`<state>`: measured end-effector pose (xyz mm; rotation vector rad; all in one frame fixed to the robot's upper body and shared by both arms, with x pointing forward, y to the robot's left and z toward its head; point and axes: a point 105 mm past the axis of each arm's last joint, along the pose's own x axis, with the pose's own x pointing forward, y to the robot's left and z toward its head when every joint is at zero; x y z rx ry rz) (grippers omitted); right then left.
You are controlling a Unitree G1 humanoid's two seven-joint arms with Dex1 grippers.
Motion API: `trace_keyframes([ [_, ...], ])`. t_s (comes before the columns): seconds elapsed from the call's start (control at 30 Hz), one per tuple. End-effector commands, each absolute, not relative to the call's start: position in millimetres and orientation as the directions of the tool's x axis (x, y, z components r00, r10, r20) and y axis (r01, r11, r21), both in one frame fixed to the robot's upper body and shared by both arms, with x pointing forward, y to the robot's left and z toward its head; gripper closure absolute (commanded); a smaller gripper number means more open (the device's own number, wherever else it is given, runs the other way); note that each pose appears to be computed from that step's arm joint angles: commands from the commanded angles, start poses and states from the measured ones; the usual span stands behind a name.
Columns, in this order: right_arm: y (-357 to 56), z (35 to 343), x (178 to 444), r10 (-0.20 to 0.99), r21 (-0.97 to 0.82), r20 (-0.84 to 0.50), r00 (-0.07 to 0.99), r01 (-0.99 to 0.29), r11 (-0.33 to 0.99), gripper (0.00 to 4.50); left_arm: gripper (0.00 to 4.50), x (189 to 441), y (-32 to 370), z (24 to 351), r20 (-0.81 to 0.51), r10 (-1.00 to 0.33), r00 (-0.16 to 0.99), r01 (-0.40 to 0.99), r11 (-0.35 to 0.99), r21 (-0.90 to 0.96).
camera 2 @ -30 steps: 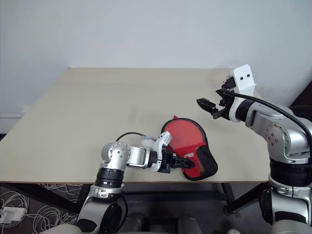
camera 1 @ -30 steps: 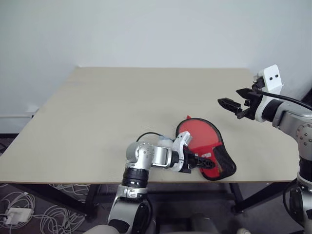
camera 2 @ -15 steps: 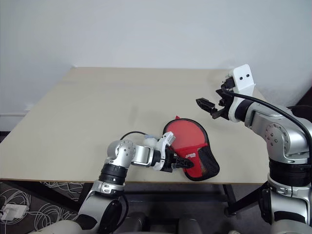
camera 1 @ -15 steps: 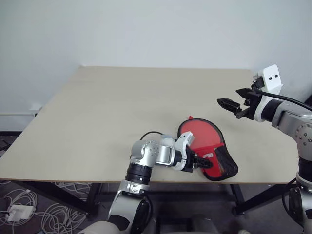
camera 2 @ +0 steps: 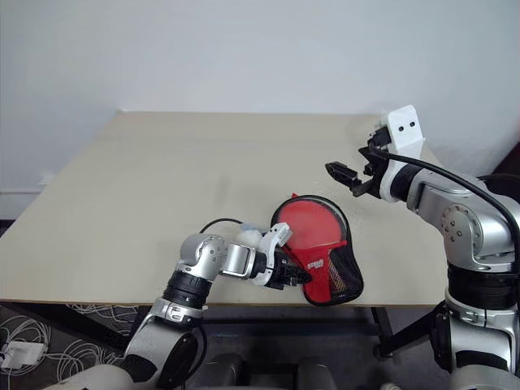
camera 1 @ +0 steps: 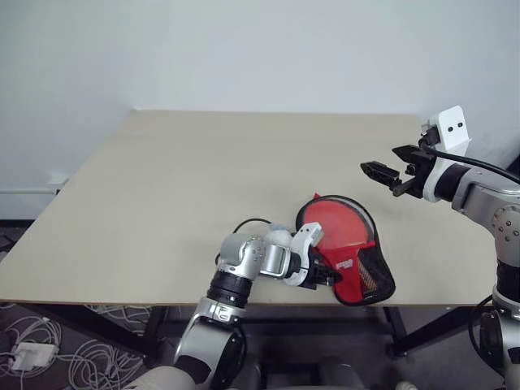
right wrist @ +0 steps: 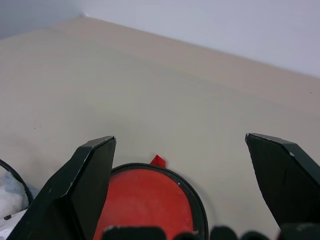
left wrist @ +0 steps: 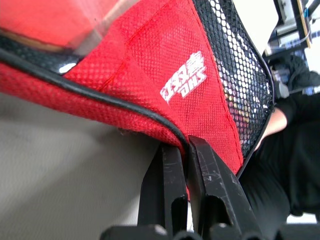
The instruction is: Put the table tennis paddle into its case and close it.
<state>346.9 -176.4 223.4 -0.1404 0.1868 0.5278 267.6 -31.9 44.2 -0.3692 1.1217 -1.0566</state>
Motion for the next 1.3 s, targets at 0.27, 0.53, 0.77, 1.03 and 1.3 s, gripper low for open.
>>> trace_keyframes([
  [0.27, -165.2, 237.5, 343.6, 0.528, -0.121, -0.171, 0.832, -0.55, 0.827, 0.0, 4.48, 245.8, 2.9, 72.7, -0.49, -0.871, -0.04, 0.555, 0.388, -0.736],
  [0.53, -157.9, 234.3, 341.7, 0.558, -0.116, -0.191, 0.807, -0.583, 0.804, 0.0, 4.48, 214.6, 9.2, 71.2, -0.471, -0.875, -0.107, 0.557, 0.34, -0.758],
  [0.77, -152.1, 231.0, 340.3, 0.577, -0.105, -0.205, 0.791, -0.604, 0.79, 0.0, 4.48, 203.0, -0.6, 68.0, -0.467, -0.876, -0.125, 0.534, 0.337, -0.775],
  [1.03, -148.0, 232.8, 342.0, 0.586, -0.107, -0.201, 0.785, -0.613, 0.783, 0.0, 4.48, 201.0, 4.5, 62.7, -0.493, -0.861, -0.122, 0.511, 0.371, -0.775],
  [1.3, -145.8, 233.4, 344.9, 0.588, -0.103, -0.191, 0.786, -0.612, 0.784, 0.0, 4.48, 211.7, 20.5, 67.0, -0.539, -0.837, -0.092, 0.544, 0.412, -0.731],
])
